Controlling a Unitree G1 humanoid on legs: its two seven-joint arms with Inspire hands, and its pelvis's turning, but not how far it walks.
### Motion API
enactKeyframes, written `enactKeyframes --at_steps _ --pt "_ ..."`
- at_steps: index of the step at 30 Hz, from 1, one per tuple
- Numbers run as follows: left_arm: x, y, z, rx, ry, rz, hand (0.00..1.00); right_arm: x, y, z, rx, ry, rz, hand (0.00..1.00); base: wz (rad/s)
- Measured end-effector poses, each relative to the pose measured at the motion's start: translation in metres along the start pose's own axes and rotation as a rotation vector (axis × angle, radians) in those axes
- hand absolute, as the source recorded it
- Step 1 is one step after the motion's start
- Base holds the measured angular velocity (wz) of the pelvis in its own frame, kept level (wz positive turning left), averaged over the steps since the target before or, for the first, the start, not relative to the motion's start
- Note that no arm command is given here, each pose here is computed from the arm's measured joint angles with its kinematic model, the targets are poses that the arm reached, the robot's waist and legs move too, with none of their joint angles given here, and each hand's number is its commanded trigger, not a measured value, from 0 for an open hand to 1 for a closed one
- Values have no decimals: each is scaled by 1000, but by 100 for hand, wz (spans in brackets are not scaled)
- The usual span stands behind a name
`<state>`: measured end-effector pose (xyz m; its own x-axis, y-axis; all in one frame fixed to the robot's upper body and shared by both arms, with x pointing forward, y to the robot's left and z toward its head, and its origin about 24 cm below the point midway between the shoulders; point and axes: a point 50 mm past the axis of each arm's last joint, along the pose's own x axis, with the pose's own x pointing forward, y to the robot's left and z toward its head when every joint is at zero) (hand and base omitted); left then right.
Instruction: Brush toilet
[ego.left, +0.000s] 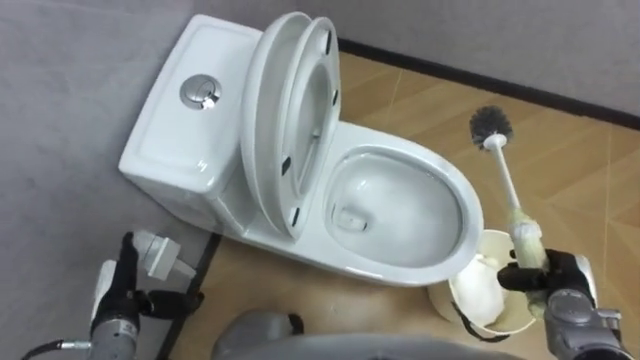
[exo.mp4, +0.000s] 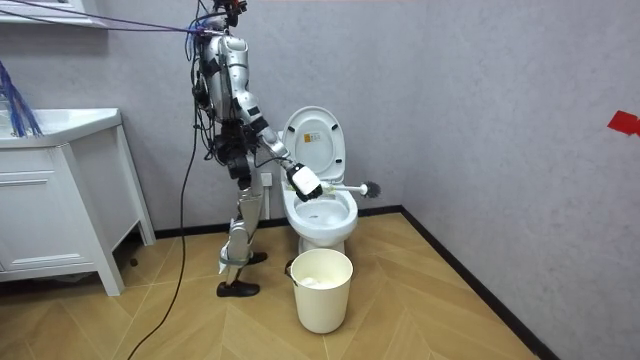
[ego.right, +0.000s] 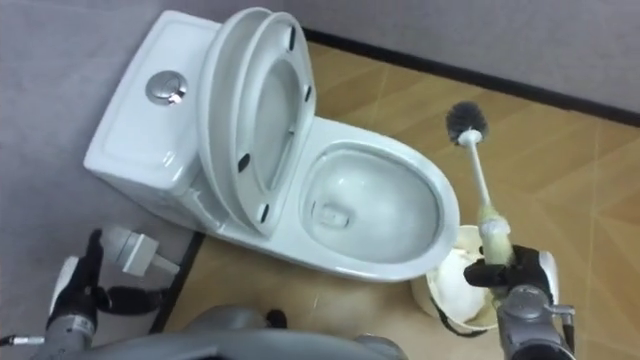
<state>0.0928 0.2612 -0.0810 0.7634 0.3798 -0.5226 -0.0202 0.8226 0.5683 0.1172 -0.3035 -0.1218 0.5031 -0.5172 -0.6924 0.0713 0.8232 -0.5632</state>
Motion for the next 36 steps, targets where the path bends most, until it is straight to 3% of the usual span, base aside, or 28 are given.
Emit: enactKeyframes --at_steps 5,18,29,36 --pt "0 15 46 3 -214 71 0 -4 6 -14 -120 12 79 100 19" --pt "-8 21 93 248 -510 193 0 -8 14 -28 -352 15 218 100 5" --pt "-5 -3 115 363 -644 91 0 -4 14 -21 -426 10 265 100 -1" --pt "8 -21 105 480 -614 10 0 -1 15 -17 -444 34 301 100 -7"
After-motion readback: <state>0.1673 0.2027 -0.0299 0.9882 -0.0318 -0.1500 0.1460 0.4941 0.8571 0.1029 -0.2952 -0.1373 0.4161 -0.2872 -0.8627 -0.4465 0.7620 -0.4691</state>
